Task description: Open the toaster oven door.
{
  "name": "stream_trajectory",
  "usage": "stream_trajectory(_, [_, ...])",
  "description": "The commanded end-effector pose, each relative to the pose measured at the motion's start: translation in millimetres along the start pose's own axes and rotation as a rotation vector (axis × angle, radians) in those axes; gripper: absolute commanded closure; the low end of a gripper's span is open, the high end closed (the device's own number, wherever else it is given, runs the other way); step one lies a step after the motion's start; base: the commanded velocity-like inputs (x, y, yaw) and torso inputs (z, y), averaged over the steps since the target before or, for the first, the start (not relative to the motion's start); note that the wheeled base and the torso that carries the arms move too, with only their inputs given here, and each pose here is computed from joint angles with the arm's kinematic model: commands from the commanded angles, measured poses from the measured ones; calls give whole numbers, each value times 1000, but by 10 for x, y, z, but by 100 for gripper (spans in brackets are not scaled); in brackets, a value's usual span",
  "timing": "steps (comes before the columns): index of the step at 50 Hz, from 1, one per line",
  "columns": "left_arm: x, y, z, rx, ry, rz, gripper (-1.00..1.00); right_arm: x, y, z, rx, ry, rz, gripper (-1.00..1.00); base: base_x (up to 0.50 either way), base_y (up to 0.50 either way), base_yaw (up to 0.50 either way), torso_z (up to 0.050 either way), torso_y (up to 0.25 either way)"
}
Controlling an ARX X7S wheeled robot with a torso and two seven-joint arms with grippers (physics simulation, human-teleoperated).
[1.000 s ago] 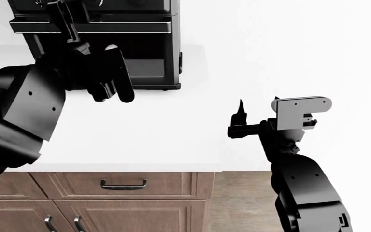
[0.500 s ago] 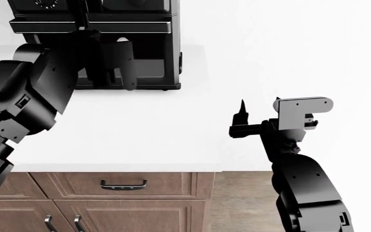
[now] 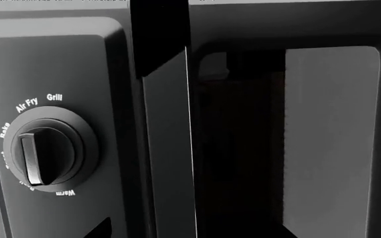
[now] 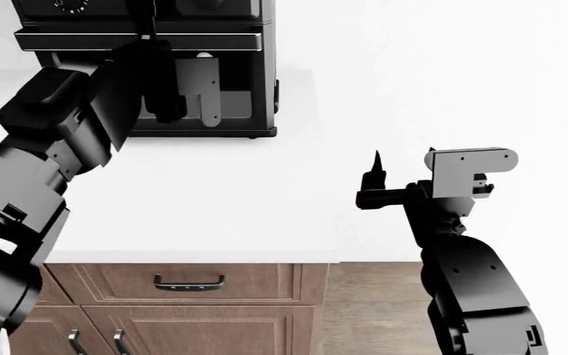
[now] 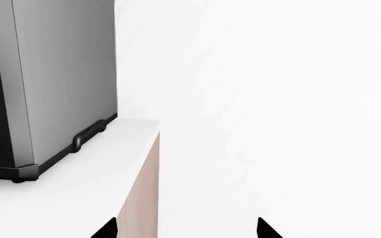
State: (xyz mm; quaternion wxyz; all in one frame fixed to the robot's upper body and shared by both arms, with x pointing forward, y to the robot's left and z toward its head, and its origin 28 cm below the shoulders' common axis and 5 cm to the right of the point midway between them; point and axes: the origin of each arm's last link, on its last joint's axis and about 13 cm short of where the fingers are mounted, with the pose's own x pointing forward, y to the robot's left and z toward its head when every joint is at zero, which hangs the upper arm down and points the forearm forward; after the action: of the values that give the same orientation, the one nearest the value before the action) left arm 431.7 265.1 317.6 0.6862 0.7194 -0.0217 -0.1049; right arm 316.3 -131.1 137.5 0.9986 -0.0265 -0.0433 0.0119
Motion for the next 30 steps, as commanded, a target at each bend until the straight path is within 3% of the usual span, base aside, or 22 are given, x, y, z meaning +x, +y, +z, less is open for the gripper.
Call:
stream_trajectory(1, [84,-4,55,7,7,1,-100,-2,-38,1,-3,0,-16,-100,0,0,0,0,0])
stream_trajectory(23, [114,-23,138,33,14,-6,-100,11,-90,-48,4,10,-37,-100,0,0,0,0,0])
stream_trajectory(24, [115,-31,135,35,17,-8,100,11,-91,-49,5,9,-37,-100,0,0,0,0,0])
stream_trajectory(30, [119,-76,121,41,25,-24,100,6,-98,-70,11,11,-39,-100,0,0,0,0,0])
